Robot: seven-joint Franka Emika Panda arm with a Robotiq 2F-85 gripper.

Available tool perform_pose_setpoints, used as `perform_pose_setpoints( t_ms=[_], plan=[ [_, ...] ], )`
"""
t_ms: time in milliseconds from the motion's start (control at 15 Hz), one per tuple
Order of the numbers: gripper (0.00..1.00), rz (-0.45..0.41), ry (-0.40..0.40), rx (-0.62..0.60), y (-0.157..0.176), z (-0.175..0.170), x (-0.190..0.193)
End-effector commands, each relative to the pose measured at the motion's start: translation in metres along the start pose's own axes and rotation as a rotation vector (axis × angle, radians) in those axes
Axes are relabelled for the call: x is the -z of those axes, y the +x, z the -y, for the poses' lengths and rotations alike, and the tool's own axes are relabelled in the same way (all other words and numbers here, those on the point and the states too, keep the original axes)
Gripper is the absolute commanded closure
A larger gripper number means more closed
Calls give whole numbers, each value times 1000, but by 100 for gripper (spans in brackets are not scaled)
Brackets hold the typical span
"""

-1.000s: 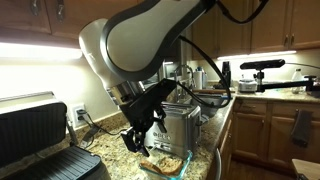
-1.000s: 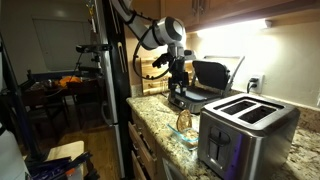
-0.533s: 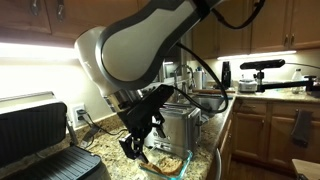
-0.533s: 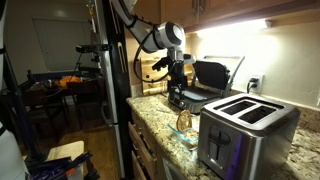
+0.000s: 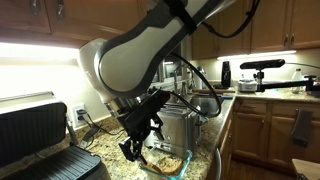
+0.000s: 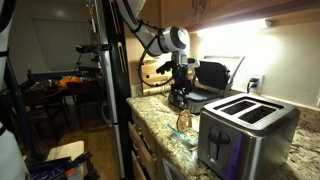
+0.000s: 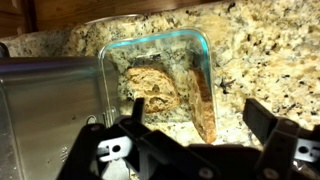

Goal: Put a slice of bread in the toaster

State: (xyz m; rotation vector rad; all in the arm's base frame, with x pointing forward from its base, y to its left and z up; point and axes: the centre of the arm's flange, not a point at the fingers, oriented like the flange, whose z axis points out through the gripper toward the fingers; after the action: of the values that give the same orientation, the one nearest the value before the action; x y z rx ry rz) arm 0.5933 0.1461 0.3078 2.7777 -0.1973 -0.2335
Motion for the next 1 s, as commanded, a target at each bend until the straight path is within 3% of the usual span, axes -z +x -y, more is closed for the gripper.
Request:
perform_pose_setpoints(
  t_ms=[0,400,933],
  plan=[
    [0,22,-11,-15,16,7,-1],
    [0,27,-8,-24,34,13,-8],
    [0,57,-14,-40,35,11,-23]
  ],
)
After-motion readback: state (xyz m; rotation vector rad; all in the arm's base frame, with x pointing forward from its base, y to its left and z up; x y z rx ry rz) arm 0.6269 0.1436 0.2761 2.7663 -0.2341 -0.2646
